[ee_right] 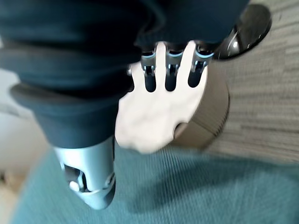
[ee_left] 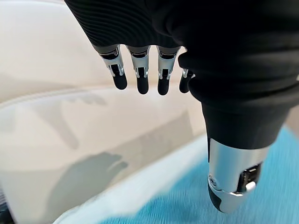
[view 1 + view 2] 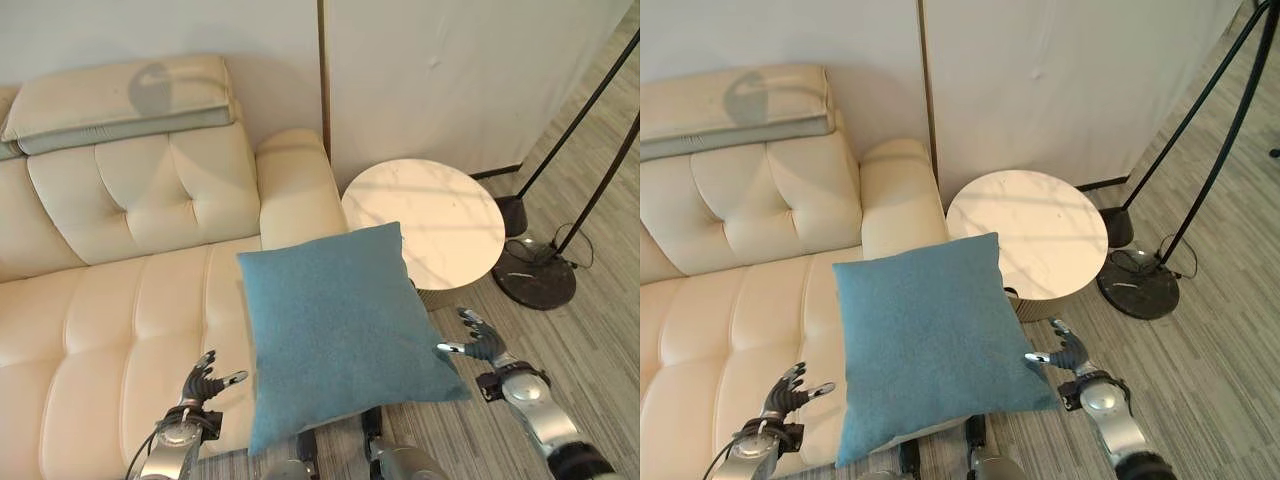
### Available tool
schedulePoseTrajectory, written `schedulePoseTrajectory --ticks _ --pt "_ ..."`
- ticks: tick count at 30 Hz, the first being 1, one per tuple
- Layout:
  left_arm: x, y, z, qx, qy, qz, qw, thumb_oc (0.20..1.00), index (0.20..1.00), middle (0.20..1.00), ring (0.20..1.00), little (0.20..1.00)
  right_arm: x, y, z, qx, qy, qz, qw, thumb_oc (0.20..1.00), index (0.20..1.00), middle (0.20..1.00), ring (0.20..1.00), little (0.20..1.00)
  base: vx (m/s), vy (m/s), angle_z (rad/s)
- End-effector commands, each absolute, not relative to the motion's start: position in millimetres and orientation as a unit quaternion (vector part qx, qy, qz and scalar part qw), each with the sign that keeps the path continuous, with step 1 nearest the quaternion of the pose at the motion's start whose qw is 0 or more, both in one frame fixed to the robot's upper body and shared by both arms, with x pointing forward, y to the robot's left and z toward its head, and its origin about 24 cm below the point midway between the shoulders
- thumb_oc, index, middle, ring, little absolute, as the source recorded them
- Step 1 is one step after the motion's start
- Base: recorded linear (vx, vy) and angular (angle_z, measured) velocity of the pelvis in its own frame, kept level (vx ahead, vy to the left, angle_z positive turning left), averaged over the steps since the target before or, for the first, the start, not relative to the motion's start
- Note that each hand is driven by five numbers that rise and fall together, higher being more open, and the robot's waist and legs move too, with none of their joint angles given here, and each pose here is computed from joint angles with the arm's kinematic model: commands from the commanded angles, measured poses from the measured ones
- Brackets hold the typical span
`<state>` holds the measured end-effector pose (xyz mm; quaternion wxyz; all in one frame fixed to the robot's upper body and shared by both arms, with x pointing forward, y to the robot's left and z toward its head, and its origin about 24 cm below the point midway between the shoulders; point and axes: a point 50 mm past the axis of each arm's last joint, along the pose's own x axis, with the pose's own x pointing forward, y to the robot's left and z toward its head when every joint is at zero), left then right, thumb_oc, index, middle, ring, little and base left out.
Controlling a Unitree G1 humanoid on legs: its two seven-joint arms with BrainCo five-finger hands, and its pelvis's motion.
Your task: Pick up all the scattered cushions and arrange them neatly on the sofa.
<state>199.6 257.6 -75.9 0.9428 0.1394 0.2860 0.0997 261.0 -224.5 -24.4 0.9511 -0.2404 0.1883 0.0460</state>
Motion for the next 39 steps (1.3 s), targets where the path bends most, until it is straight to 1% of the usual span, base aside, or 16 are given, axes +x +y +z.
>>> schedulePoseTrajectory --ticks 1,2,3,4,5,6,7,8,12,19,23,26,30,34,39 --pt "263.2 239.9 -35.8 0.120 0.180 0.092 0.972 1.000 1.000 1.000 1.000 1.000 311.5 -185.9 16.5 -0.231 0.097 0.076 0.965 1.000 1.000 1.000 1.000 1.000 -0.12 -0.018 0.00" --pt "275.9 230.0 -29.7 0.111 0.167 0.086 0.976 1.000 1.000 1.000 1.000 1.000 321.2 -171.4 22.6 -0.231 0.085 0.090 0.965 1.000 1.000 1.000 1.000 1.000 -0.11 -0.047 0.04" --pt "301.1 207.3 -13.9 0.093 0.137 0.073 0.984 1.000 1.000 1.000 1.000 1.000 335.8 -142.2 33.5 -0.230 0.065 0.117 0.964 1.000 1.000 1.000 1.000 1.000 -0.07 -0.047 0.10" --pt "312.0 195.3 -4.4 0.087 0.119 0.064 0.987 0.956 0.956 0.956 0.956 0.956 340.4 -129.1 38.3 -0.226 0.055 0.128 0.964 1.000 1.000 1.000 1.000 1.000 -0.04 -0.036 0.11" --pt "319.1 184.1 3.0 0.081 0.103 0.052 0.990 0.200 0.200 0.200 0.200 0.200 343.2 -116.7 43.9 -0.223 0.042 0.139 0.964 0.485 0.485 0.485 0.485 0.485 0.01 -0.013 0.07" --pt "322.1 175.7 7.8 0.076 0.091 0.042 0.992 0.200 0.200 0.200 0.200 0.200 343.6 -109.0 46.7 -0.217 0.035 0.147 0.964 0.485 0.485 0.485 0.485 0.485 0.01 -0.002 0.10" --pt "322.1 175.7 7.9 0.076 0.091 0.042 0.992 0.200 0.200 0.200 0.200 0.200 343.7 -109.0 46.7 -0.217 0.035 0.147 0.964 0.200 0.200 0.200 0.200 0.200 0.04 -0.016 0.08" --pt "322.8 161.3 16.5 0.058 0.065 0.021 0.996 0.200 0.200 0.200 0.200 0.200 338.9 -98.5 48.6 -0.193 0.023 0.162 0.968 0.200 0.200 0.200 0.200 0.200 0.05 -0.011 0.07" --pt "310.3 152.3 21.7 0.032 0.040 -0.006 0.999 0.200 0.200 0.200 0.200 0.200 319.9 -94.3 51.1 -0.146 -0.004 0.187 0.971 0.200 0.200 0.200 0.200 0.200 0.07 0.013 0.05" --pt "266.6 177.2 14.3 0.010 0.037 0.005 0.999 0.200 0.200 0.200 0.200 0.200 275.2 -144.4 50.1 -0.151 -0.029 0.157 0.976 0.200 0.200 0.200 0.200 0.200 0.10 0.044 0.00" --pt "250.4 190.4 23.9 0.019 0.015 0.012 1.000 0.200 0.200 0.200 0.200 0.200 257.9 -156.4 63.8 -0.142 -0.066 0.143 0.977 0.200 0.200 0.200 0.200 0.200 0.01 0.077 -0.04" --pt "243.1 194.3 32.4 0.018 -0.004 0.013 1.000 0.200 0.200 0.200 0.200 0.200 250.5 -155.3 76.2 -0.118 -0.098 0.140 0.978 0.200 0.200 0.200 0.200 0.200 -0.14 0.114 -0.09" --pt "246.1 196.6 42.9 0.025 -0.029 0.012 0.999 0.200 0.200 0.200 0.200 0.200 251.1 -148.1 90.4 -0.102 -0.140 0.136 0.975 0.200 0.200 0.200 0.200 0.200 -0.32 0.083 -0.44" --pt "248.5 193.9 44.3 0.035 -0.030 -0.005 0.999 0.200 0.200 0.200 0.200 0.200 251.3 -149.3 83.2 -0.102 -0.127 0.129 0.978 0.200 0.200 0.200 0.200 0.200 -0.27 0.004 -0.01" --pt "244.7 197.6 38.7 0.035 -0.014 0.003 0.999 0.200 0.200 0.200 0.200 0.200 253.6 -159.0 75.9 -0.093 -0.107 0.101 0.985 0.200 0.200 0.200 0.200 0.200 -0.23 -0.140 0.28"
